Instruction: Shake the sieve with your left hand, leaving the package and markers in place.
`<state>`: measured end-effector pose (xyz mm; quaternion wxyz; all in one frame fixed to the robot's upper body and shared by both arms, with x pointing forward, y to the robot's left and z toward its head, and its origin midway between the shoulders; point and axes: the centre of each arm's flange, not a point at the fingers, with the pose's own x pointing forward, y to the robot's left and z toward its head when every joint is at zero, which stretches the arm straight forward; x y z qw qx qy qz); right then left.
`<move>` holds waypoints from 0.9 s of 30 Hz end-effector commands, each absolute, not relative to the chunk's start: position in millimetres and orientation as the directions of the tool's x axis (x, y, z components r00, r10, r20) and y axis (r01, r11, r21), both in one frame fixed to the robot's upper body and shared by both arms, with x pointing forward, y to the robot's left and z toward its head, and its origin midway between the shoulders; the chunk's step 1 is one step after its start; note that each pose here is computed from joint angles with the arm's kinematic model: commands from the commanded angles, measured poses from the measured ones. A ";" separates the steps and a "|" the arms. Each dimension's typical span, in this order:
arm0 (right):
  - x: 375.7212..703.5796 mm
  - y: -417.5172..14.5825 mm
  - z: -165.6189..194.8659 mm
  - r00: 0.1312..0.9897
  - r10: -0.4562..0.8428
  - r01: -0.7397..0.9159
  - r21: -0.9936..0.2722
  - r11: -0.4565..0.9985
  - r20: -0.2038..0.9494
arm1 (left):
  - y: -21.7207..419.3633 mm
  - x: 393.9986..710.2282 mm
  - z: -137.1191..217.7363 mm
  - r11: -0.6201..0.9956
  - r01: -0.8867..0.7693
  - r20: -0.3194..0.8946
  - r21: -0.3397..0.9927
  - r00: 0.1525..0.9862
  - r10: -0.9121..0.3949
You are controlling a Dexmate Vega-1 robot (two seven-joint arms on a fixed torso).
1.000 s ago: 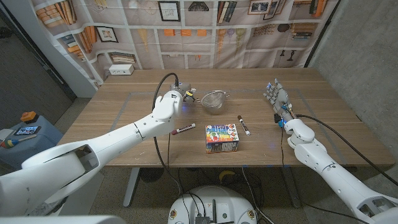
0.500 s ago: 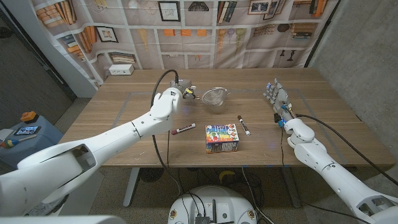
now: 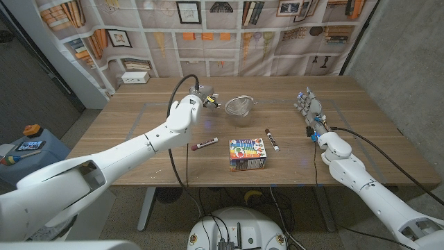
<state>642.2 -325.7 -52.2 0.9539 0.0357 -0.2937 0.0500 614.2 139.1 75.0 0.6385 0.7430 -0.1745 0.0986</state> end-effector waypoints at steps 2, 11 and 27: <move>640.7 -327.7 -52.1 0.821 0.073 -0.113 0.036 0.993 0.566 | 137.8 610.1 79.2 -0.151 -0.401 0.386 0.904 0.915 -0.118; 640.4 -328.0 -53.9 0.821 0.074 -0.117 0.040 0.992 0.566 | 138.7 607.8 77.4 -0.145 -0.407 0.394 0.902 0.912 -0.110; 639.8 -331.2 -54.5 0.823 0.076 -0.118 0.039 0.992 0.564 | 140.0 609.3 72.7 -0.133 -0.395 0.386 0.909 0.918 -0.090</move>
